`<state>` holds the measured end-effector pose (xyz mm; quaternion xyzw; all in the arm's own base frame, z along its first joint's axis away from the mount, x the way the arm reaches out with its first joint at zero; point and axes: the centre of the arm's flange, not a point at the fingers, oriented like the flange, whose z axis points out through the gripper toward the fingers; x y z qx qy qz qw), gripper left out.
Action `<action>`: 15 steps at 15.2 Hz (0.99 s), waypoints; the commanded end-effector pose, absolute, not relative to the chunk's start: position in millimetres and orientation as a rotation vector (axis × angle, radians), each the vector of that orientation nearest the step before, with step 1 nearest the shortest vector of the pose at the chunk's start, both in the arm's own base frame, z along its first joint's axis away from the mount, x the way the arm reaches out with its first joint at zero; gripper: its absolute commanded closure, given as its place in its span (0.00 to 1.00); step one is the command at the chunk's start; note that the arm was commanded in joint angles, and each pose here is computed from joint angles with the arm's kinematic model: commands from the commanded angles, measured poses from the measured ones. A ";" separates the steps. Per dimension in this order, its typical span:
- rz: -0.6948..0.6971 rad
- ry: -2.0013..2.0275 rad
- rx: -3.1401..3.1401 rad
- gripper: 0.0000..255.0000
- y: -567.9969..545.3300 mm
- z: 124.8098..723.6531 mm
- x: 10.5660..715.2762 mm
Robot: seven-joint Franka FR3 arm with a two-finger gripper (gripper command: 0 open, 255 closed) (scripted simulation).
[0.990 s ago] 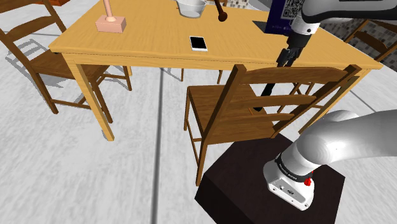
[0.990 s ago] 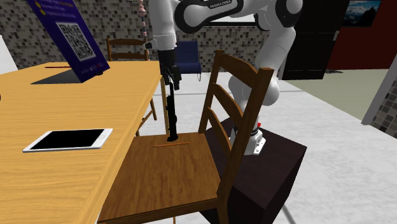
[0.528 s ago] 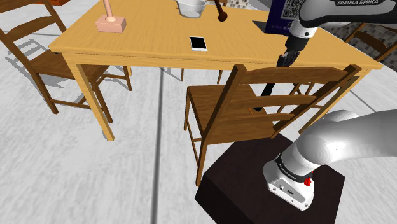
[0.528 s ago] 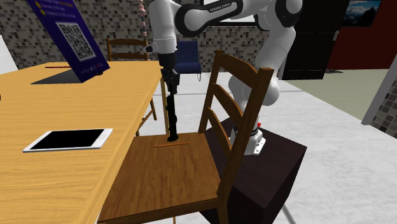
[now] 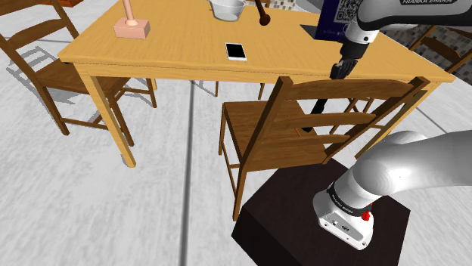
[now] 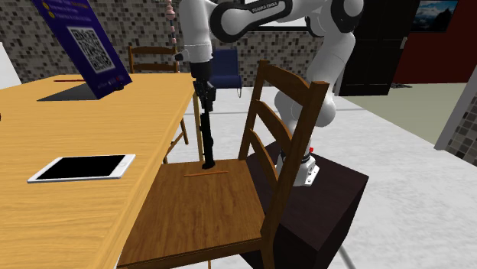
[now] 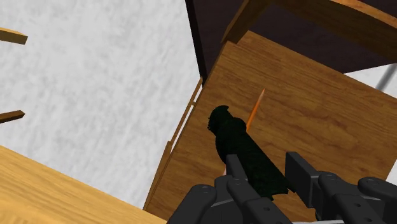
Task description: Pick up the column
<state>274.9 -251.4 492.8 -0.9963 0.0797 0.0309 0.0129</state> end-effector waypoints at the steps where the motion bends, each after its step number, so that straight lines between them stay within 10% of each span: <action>1: 0.097 0.248 -3.104 1.00 -250.6 502.6 275.0; 15: 0.097 0.248 -3.104 1.00 -250.6 566.8 275.0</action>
